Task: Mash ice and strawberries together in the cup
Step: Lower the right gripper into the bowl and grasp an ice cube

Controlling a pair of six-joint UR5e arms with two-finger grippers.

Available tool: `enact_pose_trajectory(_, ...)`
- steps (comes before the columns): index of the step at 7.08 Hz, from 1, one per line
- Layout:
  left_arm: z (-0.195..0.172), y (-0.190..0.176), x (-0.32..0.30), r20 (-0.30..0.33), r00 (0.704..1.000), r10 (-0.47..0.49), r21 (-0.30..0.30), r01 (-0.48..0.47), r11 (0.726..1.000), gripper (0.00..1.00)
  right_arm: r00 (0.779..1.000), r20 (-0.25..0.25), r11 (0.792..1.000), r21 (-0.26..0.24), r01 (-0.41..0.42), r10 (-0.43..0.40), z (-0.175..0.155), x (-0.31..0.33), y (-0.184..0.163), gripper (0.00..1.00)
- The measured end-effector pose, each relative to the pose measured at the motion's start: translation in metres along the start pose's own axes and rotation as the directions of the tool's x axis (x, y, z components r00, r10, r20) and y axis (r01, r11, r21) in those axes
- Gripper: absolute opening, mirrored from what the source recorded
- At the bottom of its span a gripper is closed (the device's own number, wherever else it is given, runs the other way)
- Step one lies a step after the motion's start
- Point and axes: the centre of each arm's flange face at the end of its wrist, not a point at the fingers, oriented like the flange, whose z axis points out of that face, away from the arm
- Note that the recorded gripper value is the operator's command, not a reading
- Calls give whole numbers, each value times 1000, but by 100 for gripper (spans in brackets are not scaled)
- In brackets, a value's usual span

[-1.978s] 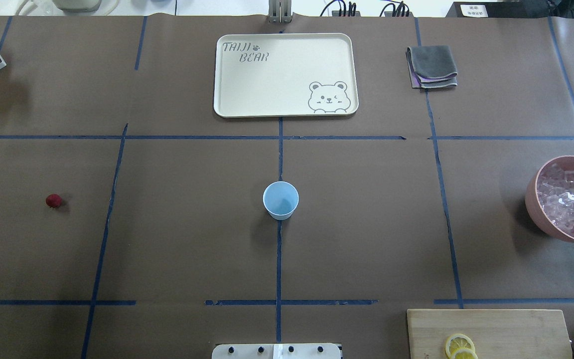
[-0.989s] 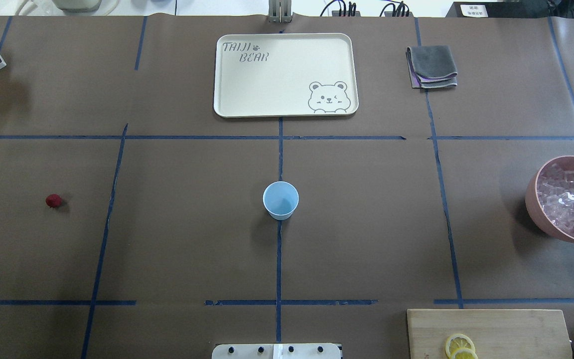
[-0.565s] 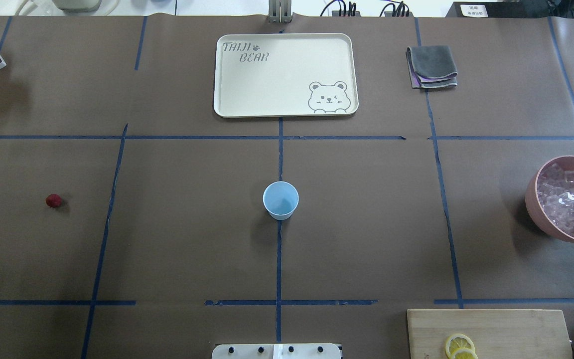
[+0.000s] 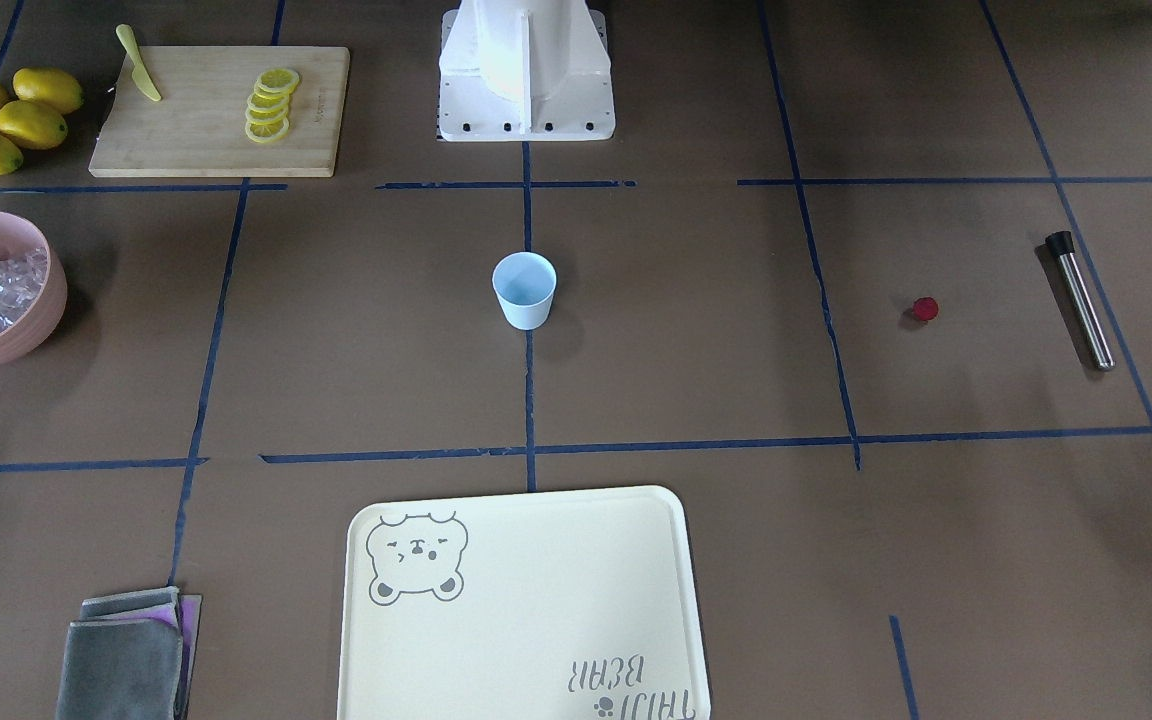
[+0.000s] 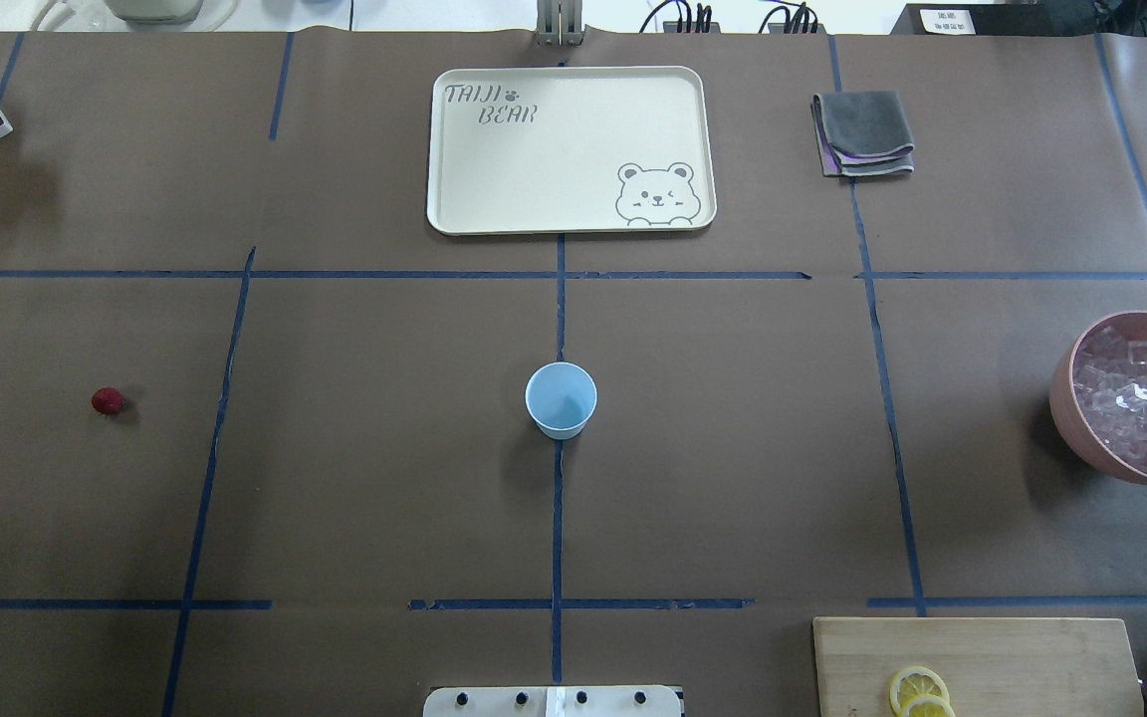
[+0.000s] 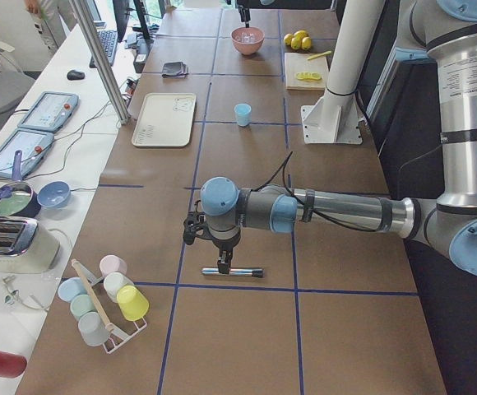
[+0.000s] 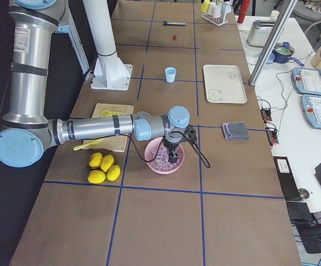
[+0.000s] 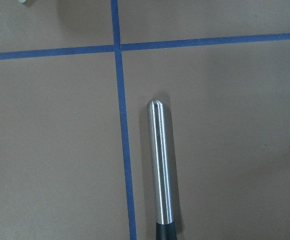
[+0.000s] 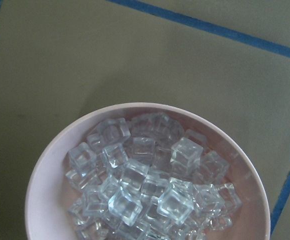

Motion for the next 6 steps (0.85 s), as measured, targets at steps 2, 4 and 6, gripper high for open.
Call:
enact_pose_trajectory(2, -1, 0, 1, -1, 1000, 1, 1, -1, 1000, 100, 1000, -23, 1000, 17, -18, 18, 17, -4, 17, 99)
enact_pose_trajectory(4, -1, 0, 1, -1, 1000, 2, 2, -2, 1000, 100, 997, -20, 997, 14, -76, 77, 32, -7, 27, 98)
enact_pose_trajectory(6, -1, 0, 2, -1, 1000, 2, 3, -2, 1000, 100, 994, -17, 994, -2, -108, 108, 41, -12, 29, 95)
